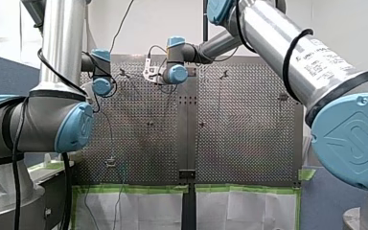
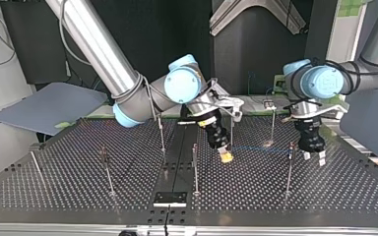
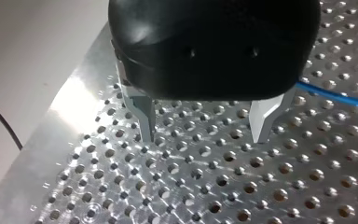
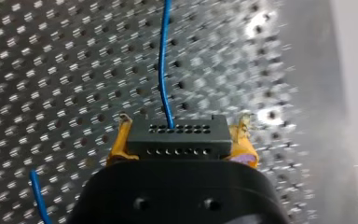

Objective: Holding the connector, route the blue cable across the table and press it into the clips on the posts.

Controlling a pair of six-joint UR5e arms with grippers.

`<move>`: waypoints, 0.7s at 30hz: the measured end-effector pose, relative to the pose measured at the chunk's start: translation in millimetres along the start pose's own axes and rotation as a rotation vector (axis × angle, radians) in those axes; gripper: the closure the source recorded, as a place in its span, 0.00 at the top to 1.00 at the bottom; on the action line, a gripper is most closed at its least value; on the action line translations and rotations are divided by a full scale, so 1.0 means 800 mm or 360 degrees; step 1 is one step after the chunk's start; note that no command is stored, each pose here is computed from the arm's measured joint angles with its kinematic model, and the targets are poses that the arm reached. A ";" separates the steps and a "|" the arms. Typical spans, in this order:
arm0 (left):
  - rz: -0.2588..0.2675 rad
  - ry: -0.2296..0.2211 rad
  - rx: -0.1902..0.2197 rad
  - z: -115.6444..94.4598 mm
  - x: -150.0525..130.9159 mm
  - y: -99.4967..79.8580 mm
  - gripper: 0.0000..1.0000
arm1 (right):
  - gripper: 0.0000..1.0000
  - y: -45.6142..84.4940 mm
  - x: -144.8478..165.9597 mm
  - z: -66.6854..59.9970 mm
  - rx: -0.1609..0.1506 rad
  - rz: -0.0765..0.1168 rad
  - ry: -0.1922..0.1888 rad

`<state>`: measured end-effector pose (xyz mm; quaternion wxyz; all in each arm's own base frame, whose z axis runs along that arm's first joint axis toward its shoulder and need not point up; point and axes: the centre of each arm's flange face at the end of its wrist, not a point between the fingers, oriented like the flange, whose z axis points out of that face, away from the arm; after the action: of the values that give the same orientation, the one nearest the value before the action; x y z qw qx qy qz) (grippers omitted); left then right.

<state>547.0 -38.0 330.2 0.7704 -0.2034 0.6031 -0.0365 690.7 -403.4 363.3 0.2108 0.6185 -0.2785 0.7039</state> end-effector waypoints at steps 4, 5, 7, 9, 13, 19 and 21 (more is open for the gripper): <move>0.0031 0.0036 -0.0035 -0.006 0.004 -0.002 1.00 | 0.00 0.008 -0.019 -0.002 -0.0032 -0.0002 -0.0044; 0.0035 0.0049 -0.0038 -0.008 0.005 -0.003 1.00 | 0.00 0.010 -0.023 -0.003 -0.0038 -0.0002 -0.0054; 0.0040 0.0074 -0.0041 -0.011 0.008 -0.005 1.00 | 0.00 0.016 -0.033 -0.005 -0.0052 0.0000 -0.0078; 0.0043 0.0101 -0.0041 -0.015 0.011 -0.008 1.00 | 0.00 0.022 -0.039 -0.007 -0.0064 0.0001 -0.0096; 0.0045 0.0148 -0.0036 -0.023 0.013 -0.015 1.00 | 0.00 0.032 -0.049 -0.009 -0.0083 0.0000 -0.0122; 0.0021 0.0208 -0.0039 -0.042 0.008 -0.022 1.00 | 0.00 0.046 -0.057 -0.010 -0.0107 -0.0002 -0.0144; 0.0010 0.0227 -0.0042 -0.051 0.005 -0.023 1.00 | 0.00 0.051 -0.058 -0.010 -0.0116 -0.0005 -0.0150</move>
<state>512.7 -67.1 325.5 0.7228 -0.2085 0.6576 -0.0405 664.9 -426.8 311.0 0.2209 0.6433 -0.3125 0.6631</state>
